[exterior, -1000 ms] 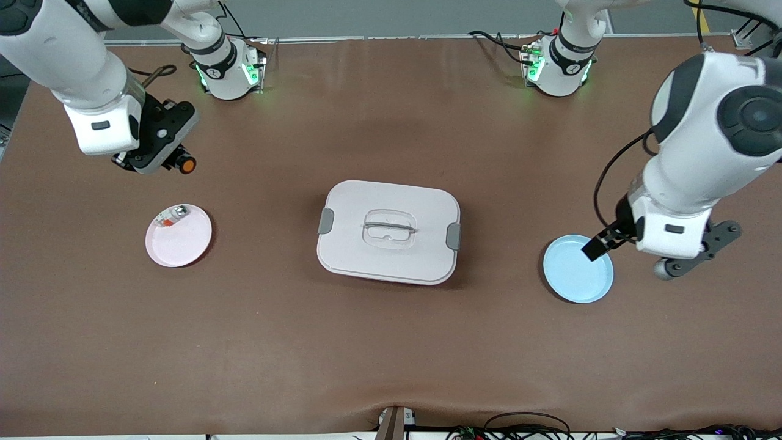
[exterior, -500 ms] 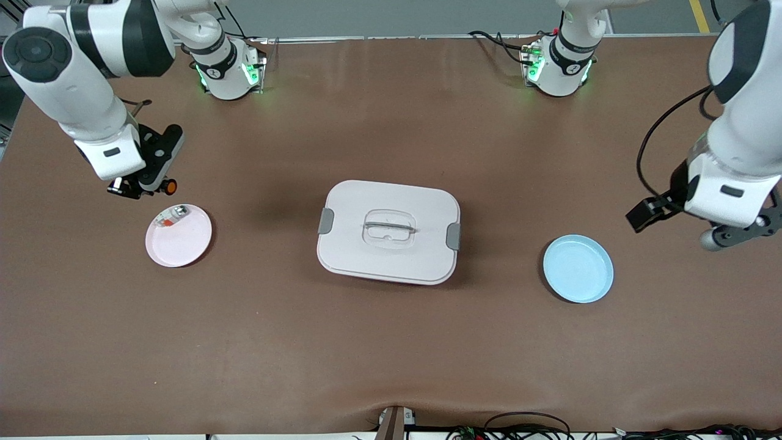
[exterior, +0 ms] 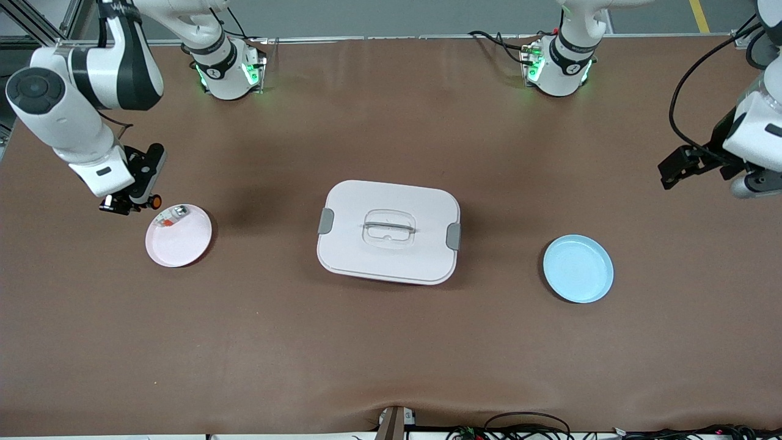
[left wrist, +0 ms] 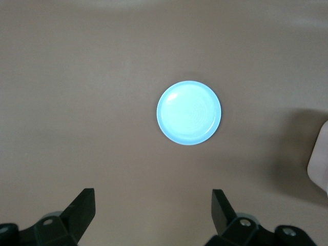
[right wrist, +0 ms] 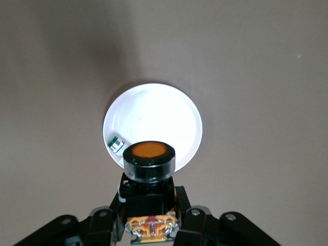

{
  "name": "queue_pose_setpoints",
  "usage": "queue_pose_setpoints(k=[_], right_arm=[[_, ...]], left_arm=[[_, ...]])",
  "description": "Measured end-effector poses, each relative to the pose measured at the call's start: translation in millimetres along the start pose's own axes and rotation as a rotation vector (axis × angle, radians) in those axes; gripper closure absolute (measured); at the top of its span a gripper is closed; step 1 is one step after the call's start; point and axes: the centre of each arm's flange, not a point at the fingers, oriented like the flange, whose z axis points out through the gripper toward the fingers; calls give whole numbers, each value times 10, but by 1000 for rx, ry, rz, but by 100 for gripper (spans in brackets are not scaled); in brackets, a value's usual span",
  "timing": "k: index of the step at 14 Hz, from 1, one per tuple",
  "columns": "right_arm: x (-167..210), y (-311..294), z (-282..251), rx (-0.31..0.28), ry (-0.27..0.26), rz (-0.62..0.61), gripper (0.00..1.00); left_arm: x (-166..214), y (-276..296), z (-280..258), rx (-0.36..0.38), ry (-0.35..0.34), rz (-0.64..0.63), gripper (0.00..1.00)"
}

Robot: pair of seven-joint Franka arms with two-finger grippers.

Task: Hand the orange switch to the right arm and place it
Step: 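Carry the switch with the right gripper over the white plate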

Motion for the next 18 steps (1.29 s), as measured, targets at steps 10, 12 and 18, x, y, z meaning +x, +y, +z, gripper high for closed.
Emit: queue_pose_setpoints(k=[10,12,18], right_arm=[[42,0,1111,78,23,-5,59],[89,4,1262,73,32,-11,59],[228,5,1775,54,55,-42,59]], left_arm=[[-216,40,-131,-24,-9,40,0],[-217,44,-122,-26,-11,40,0],[-214,72,-114,-48,-10,40,0]])
